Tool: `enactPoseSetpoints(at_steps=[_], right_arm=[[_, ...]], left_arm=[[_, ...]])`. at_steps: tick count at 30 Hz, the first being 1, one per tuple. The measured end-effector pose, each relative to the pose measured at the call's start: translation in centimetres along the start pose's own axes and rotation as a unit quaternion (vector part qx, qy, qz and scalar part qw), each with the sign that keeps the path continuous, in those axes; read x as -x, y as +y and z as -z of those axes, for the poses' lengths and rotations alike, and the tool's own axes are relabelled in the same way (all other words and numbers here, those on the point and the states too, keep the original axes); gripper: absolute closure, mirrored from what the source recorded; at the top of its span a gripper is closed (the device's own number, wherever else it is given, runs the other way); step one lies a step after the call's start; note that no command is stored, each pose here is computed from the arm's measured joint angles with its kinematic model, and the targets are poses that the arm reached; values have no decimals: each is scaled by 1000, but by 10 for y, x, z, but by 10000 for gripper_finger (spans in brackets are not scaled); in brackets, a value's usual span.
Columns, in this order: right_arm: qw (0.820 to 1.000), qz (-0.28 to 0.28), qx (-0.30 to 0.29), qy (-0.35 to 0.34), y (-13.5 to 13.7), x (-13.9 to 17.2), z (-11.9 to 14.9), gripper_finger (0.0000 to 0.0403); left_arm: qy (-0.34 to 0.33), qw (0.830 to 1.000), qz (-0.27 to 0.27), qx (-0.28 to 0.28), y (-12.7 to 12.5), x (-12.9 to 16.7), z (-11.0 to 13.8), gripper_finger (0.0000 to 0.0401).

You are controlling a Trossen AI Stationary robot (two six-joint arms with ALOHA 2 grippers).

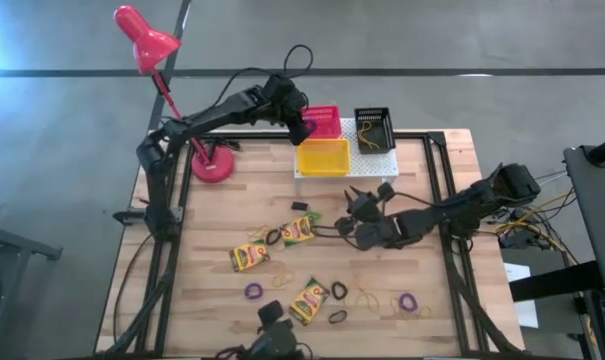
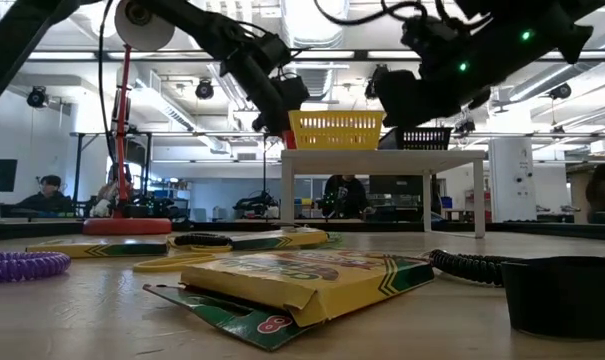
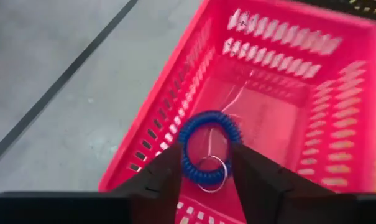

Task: Pick & Place Office Desk Supplies
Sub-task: Put the black spring keychain into the red bin on the shelf

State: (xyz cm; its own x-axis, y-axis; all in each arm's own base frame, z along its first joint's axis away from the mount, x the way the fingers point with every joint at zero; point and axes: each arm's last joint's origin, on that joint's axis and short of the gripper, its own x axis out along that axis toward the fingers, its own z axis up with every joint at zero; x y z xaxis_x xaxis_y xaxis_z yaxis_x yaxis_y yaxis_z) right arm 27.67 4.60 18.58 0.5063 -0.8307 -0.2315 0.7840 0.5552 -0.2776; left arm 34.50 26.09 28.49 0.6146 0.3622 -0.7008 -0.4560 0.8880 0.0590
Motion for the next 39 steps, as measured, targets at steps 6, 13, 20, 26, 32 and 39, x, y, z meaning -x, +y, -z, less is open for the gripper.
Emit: enactPoseSetpoints(at_steps=[6,13,20,26,32,39], right_arm=[[999,-33,11,-25,2,20,-25,322],[984,-171,-28,-27,-8,45,-49,326],[904,-416,-13,97,3,52,-32,296],[860,-473,49,184,36,50,8,262],[834,-493,71,236,67,56,34,248],[845,-460,63,266,91,64,51,258]], left_arm=[[-64,998,6,-11,-8,52,-19,231],[-139,981,121,-62,-60,120,-24,242],[-146,951,231,-144,-150,144,35,255],[-194,930,249,-187,-223,140,118,259],[-214,938,225,-156,-267,138,199,259],[-182,960,207,-47,-279,142,254,259]])
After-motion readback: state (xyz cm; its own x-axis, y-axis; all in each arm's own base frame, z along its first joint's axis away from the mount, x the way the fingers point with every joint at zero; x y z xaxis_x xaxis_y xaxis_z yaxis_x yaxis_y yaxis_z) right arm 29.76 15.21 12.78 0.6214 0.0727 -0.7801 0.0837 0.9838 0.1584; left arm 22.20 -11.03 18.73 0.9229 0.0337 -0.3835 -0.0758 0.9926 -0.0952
